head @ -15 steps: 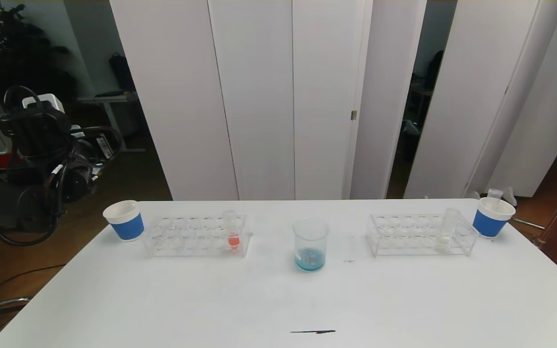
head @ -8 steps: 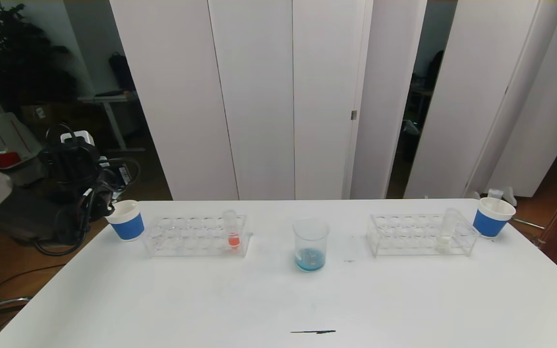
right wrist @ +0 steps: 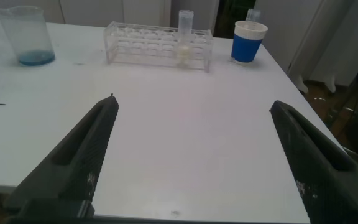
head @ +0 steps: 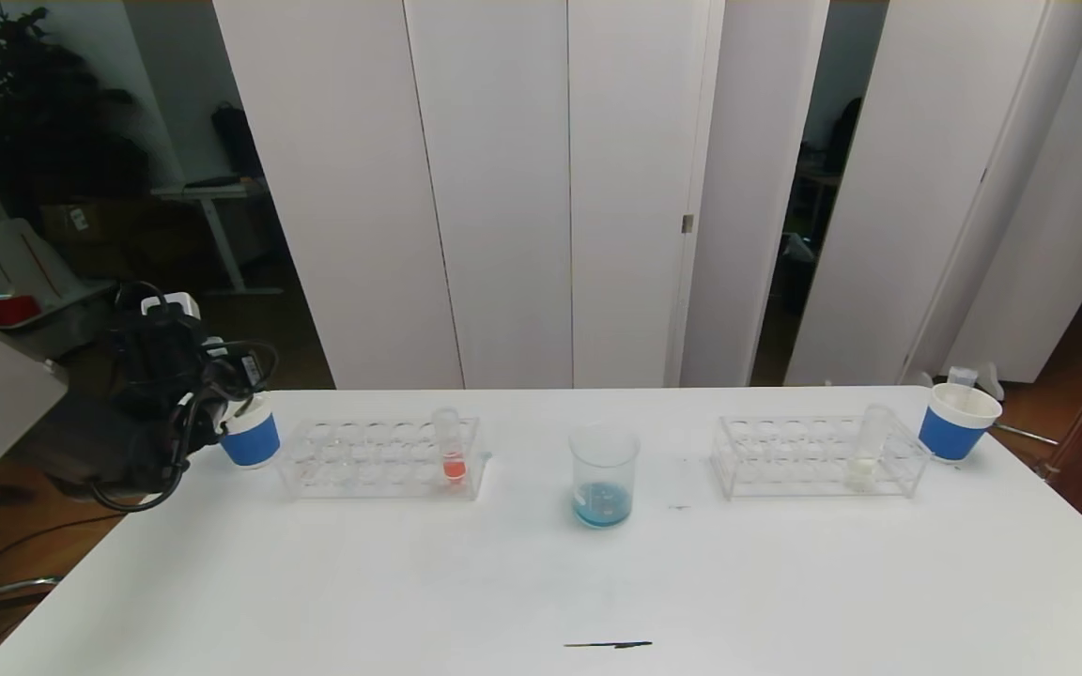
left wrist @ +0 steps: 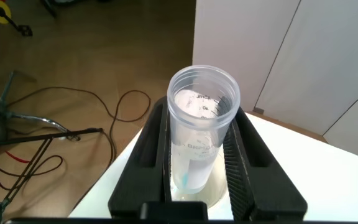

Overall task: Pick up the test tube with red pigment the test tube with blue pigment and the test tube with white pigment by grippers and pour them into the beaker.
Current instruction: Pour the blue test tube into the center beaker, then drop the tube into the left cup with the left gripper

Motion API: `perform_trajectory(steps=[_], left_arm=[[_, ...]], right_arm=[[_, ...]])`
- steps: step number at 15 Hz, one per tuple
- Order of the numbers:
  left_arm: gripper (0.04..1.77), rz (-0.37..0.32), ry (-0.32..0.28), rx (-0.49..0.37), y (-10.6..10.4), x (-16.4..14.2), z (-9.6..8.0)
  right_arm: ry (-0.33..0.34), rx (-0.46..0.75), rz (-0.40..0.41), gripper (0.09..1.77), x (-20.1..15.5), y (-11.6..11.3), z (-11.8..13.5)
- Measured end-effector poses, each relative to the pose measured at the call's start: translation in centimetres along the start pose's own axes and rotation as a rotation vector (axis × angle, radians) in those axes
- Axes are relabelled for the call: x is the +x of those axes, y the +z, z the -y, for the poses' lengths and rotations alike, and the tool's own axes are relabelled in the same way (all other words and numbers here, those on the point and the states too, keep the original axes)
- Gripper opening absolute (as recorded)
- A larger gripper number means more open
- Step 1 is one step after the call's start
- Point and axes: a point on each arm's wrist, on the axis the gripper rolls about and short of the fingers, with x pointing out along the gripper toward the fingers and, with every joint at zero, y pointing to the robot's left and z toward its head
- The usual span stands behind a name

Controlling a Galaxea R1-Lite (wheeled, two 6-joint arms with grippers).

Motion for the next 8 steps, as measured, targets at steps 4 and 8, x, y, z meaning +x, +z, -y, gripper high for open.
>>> perform_trajectory(steps=[4,8], left_arm=[[0.57,-0.030,-0.055,0.007,-1.0,0.5,-0.1],[0.57,-0.044,-0.046,0.009,-1.5,0.8,-0.5]], right_arm=[[0.000,0.000,0.000,1.75,0.0,0.0,0.0],[0.000,-0.001,0.000,1.75,0.0,0.0,0.0]])
